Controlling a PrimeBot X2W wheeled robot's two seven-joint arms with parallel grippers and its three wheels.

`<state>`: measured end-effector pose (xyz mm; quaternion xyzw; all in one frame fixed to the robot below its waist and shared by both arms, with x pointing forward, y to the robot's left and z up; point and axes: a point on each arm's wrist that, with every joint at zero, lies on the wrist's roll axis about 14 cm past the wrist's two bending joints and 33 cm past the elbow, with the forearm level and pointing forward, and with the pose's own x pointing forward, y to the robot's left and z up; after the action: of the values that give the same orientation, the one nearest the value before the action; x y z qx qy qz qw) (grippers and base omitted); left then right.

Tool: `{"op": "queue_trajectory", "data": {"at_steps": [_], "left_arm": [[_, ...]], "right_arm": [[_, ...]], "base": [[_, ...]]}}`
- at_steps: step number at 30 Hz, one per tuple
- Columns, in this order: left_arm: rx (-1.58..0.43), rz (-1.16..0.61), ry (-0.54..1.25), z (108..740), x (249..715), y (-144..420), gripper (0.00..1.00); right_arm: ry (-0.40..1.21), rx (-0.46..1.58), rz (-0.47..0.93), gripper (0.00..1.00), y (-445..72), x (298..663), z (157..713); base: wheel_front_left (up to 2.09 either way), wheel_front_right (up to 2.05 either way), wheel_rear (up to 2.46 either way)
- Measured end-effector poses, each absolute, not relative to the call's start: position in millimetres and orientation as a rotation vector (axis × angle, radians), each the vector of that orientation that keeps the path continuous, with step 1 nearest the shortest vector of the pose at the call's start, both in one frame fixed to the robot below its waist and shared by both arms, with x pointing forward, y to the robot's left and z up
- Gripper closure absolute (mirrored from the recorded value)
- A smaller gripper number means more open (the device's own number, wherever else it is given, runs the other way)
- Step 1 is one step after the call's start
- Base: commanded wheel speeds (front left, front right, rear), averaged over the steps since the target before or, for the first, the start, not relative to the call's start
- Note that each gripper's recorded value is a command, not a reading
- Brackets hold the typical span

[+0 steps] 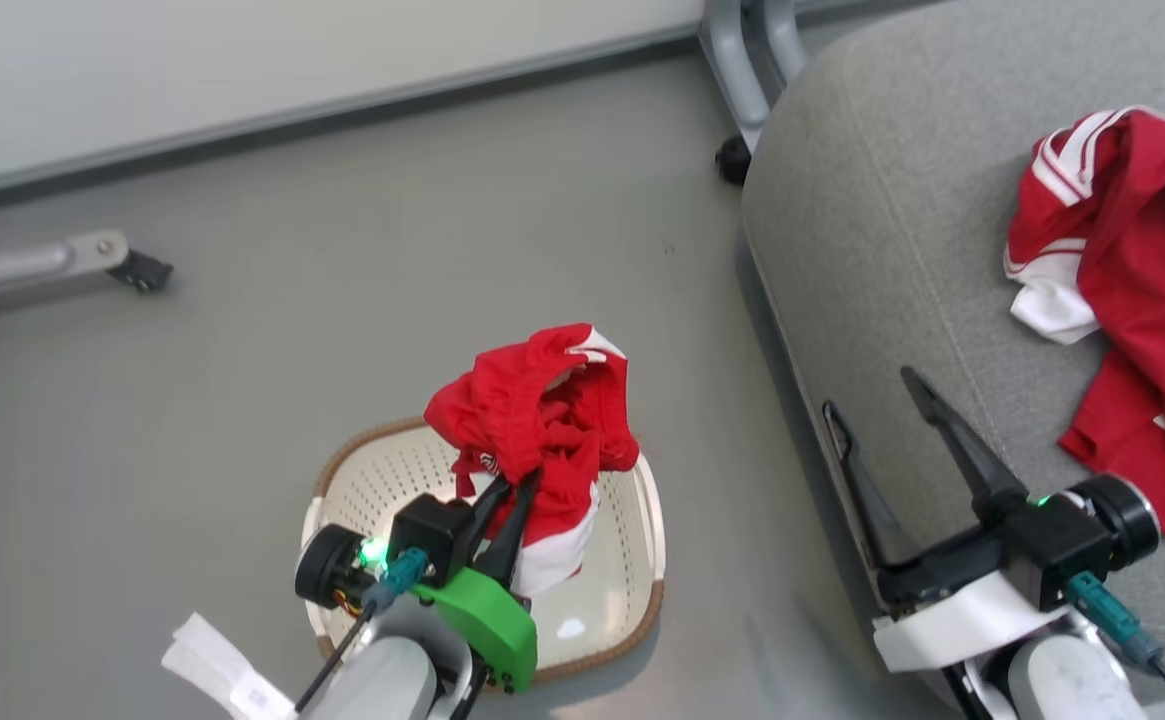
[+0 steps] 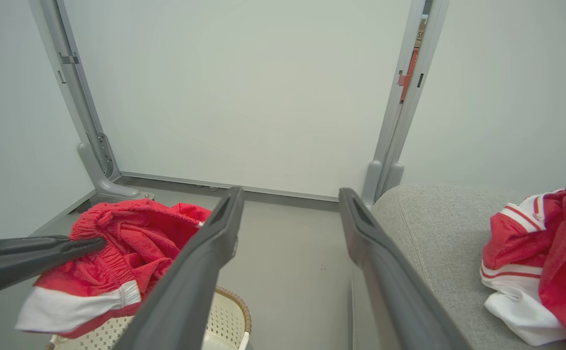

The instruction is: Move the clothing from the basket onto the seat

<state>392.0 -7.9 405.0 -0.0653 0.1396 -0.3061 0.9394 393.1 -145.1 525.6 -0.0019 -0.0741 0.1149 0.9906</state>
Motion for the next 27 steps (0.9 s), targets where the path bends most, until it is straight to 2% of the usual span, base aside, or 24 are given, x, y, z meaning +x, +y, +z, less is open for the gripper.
{"op": "queue_trajectory", "data": {"at_steps": [16,27], "left_arm": [[-0.055,-0.667,-0.134,536.0,361.9,-9.6,1.00],[-0.038,-0.748,-0.200,554.2,349.6,-26.1,1.00]], "right_arm": [[-0.237,0.028,0.255,0.00,-131.4,336.9,556.4],[-0.235,0.048,0.240,0.00,-134.2,333.7,555.6]], "base": [[0.00,0.00,0.00],[0.00,0.00,0.00]]}}
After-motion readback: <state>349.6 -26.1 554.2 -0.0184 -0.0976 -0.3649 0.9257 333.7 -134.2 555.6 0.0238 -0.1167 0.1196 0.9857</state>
